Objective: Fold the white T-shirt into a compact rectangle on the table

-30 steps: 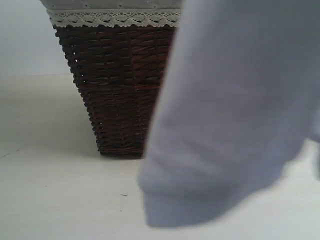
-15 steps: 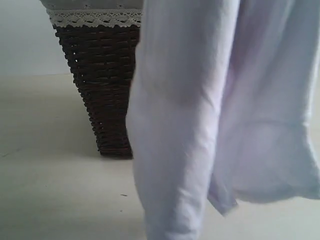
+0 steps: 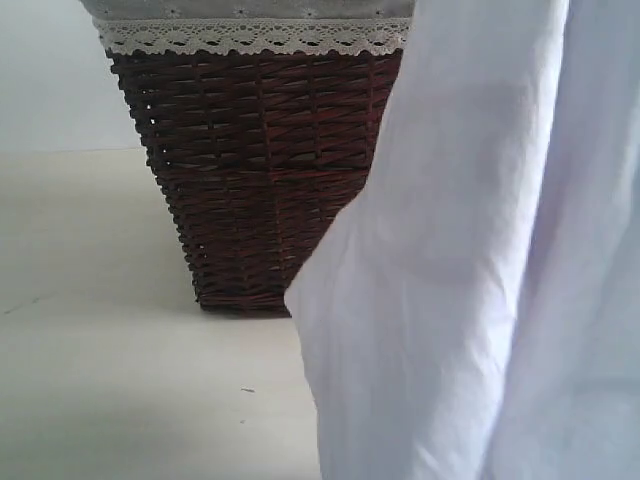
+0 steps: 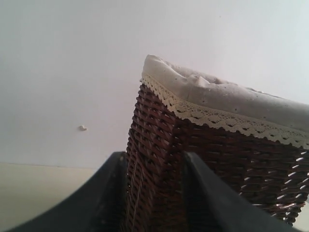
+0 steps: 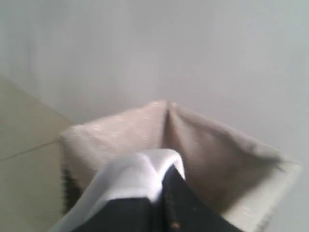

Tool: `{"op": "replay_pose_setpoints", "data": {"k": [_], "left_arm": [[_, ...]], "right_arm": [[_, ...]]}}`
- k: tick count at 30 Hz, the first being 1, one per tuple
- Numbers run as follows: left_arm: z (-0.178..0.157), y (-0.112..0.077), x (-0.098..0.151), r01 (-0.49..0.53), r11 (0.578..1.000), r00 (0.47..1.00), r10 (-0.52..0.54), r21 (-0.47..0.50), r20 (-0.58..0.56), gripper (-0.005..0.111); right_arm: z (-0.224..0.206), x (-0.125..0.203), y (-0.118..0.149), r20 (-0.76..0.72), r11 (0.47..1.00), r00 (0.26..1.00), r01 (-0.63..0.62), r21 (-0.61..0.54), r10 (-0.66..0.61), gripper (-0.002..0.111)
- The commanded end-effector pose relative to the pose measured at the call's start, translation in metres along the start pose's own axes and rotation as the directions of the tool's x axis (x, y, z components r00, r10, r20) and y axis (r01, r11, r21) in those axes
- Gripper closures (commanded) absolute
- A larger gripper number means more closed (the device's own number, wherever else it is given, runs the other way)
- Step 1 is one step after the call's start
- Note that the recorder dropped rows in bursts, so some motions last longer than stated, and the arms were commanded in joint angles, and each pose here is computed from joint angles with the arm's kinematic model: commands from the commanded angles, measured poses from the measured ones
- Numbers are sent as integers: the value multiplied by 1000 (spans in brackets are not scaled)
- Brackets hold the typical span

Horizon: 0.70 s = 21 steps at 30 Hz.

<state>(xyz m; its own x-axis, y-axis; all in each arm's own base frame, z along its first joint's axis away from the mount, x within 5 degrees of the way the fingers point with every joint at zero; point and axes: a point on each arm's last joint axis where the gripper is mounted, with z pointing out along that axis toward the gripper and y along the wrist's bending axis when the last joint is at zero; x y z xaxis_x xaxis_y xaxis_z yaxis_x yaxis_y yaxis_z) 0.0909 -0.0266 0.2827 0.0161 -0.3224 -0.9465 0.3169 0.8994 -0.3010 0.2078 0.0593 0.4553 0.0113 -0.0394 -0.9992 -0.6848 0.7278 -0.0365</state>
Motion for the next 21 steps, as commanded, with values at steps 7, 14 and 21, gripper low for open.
{"op": "replay_pose_setpoints", "data": {"k": [7,14,21], "left_arm": [[1,0,2,6,1000,1000,-6,12,-13,68],[7,3,5,18,1000,999,-18,2,-46,68],[7,3,5,21,1000,999,-21,2,-45,68]], "right_arm": [[-32,-3,-31,61,939,997,27,344,-51,108],[-18,50,45,-157,933,973,-210,-293,169,108],[-20,171,81,-358,950,914,-264,-167,191,108]]}}
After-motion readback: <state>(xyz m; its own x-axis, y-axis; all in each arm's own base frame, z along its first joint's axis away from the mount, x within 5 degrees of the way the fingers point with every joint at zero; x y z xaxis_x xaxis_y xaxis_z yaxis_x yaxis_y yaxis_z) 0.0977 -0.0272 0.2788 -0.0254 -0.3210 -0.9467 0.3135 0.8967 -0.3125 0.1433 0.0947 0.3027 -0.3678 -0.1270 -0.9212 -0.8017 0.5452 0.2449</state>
